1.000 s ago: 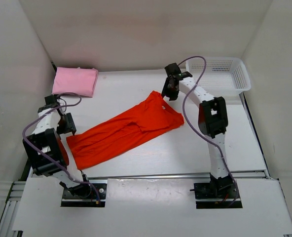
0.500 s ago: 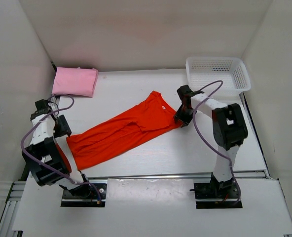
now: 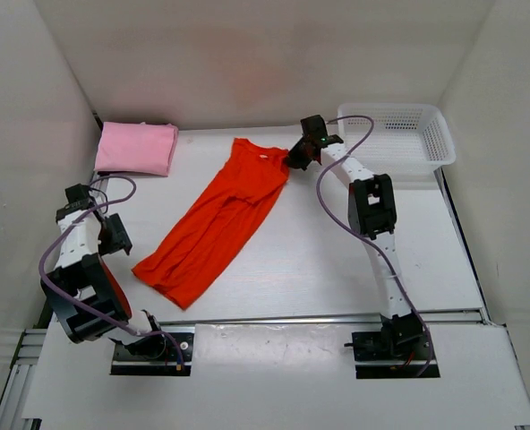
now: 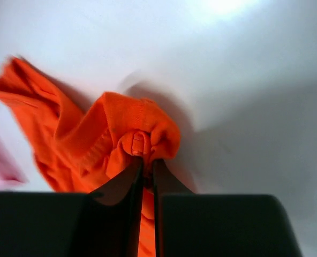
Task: Fold and stack the t-shirts
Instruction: Rotate the tshirt 90 degrees
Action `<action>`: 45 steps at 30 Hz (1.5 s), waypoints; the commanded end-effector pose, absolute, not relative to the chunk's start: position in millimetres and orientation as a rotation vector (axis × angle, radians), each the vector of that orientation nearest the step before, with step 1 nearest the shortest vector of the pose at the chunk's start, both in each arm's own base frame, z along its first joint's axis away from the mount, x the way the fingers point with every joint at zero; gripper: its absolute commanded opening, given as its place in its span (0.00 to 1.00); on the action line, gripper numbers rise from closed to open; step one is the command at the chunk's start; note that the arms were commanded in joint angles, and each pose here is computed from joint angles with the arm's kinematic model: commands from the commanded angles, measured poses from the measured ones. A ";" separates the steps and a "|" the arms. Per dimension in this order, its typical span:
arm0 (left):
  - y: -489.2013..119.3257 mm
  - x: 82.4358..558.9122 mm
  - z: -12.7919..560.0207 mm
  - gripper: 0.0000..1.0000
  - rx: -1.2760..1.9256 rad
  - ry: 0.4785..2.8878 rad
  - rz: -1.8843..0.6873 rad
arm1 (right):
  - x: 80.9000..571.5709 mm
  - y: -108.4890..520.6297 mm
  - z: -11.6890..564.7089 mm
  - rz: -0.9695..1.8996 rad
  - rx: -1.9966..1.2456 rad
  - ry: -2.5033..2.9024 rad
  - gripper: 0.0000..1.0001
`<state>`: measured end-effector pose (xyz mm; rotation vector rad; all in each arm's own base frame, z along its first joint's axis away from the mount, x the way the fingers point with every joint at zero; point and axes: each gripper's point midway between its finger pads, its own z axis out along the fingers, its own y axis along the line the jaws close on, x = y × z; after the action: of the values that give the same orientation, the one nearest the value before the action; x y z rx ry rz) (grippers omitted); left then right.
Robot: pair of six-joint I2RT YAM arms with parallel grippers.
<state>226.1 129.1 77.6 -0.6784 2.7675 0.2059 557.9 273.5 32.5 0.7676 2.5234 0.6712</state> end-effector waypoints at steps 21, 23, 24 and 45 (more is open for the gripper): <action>75.5 176.8 132.6 0.94 -0.542 2.495 0.120 | 233.5 327.4 81.9 0.623 0.357 2.660 0.81; 75.9 177.5 145.6 0.98 -0.531 2.449 0.133 | 203.1 358.6 80.1 0.739 0.421 2.706 0.68; 75.1 175.9 150.8 0.98 -0.529 2.441 0.134 | 177.8 381.0 74.2 0.768 0.370 2.769 0.64; 58.8 163.2 175.3 0.99 -0.512 2.433 0.062 | 124.5 491.8 8.8 0.806 0.672 2.909 0.25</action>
<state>161.8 59.9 163.4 -0.5203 2.4661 0.0694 119.2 498.7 24.8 0.5741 2.8993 0.8587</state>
